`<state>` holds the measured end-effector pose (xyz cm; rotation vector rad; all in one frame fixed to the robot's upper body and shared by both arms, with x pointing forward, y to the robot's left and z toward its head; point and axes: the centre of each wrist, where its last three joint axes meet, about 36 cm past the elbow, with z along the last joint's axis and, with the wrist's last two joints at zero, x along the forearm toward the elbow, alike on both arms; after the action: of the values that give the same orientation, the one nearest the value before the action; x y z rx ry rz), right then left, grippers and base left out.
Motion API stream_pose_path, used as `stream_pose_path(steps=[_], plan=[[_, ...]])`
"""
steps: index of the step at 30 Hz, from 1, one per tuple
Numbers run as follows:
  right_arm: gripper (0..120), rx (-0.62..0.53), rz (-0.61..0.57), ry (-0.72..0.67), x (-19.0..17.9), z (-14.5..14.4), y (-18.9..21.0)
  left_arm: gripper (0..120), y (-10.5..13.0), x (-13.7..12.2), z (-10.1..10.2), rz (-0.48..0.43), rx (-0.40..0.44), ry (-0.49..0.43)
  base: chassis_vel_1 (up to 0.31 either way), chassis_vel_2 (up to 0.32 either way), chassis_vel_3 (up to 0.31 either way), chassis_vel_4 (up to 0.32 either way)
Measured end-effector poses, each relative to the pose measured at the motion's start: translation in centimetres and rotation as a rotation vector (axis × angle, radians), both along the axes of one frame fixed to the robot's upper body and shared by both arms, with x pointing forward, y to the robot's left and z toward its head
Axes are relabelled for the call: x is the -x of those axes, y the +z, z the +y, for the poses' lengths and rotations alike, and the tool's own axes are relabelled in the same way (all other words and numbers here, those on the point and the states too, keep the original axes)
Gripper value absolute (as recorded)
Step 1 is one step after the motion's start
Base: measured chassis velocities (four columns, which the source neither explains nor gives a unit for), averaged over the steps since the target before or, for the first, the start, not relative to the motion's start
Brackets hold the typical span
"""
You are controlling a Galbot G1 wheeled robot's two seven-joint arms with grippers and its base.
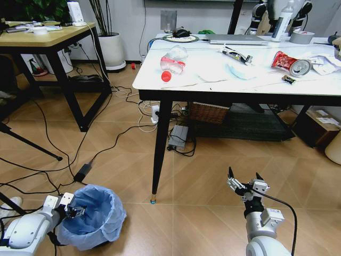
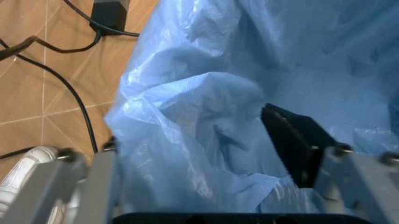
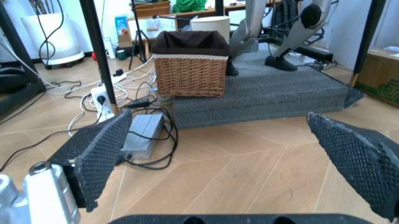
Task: Pick up the trash bin and place the trash from the table into it.
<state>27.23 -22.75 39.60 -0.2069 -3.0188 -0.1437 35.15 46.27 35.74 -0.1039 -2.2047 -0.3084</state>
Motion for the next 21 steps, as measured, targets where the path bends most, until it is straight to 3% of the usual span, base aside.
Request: stream_pose_path(steps=[2,6,9,14,21], plan=[[100,0.001,0.000,0.000,0.0,0.0,0.0,58,0.0,0.0,0.0,0.000,0.001,0.000,0.000,0.000,0.000,0.000],[100,0.003,-0.001,0.002,0.0,0.0,0.1,41,-0.2,0.1,-0.3,0.001,0.007,0.001,0.000,0.000,0.000,0.000],[100,0.004,-0.001,0.003,0.0,0.0,0.1,36,-0.2,0.2,-0.4,0.002,0.010,0.001,0.000,0.000,0.000,0.000],[100,0.013,-0.002,0.005,0.0,-0.3,0.1,11,0.0,0.2,-1.1,0.001,0.008,-0.002,0.000,0.000,0.000,0.000],[100,0.023,-0.003,0.006,0.3,-0.6,0.3,3,0.2,0.1,-2.5,-0.023,0.007,0.011,0.000,0.000,0.000,0.000]])
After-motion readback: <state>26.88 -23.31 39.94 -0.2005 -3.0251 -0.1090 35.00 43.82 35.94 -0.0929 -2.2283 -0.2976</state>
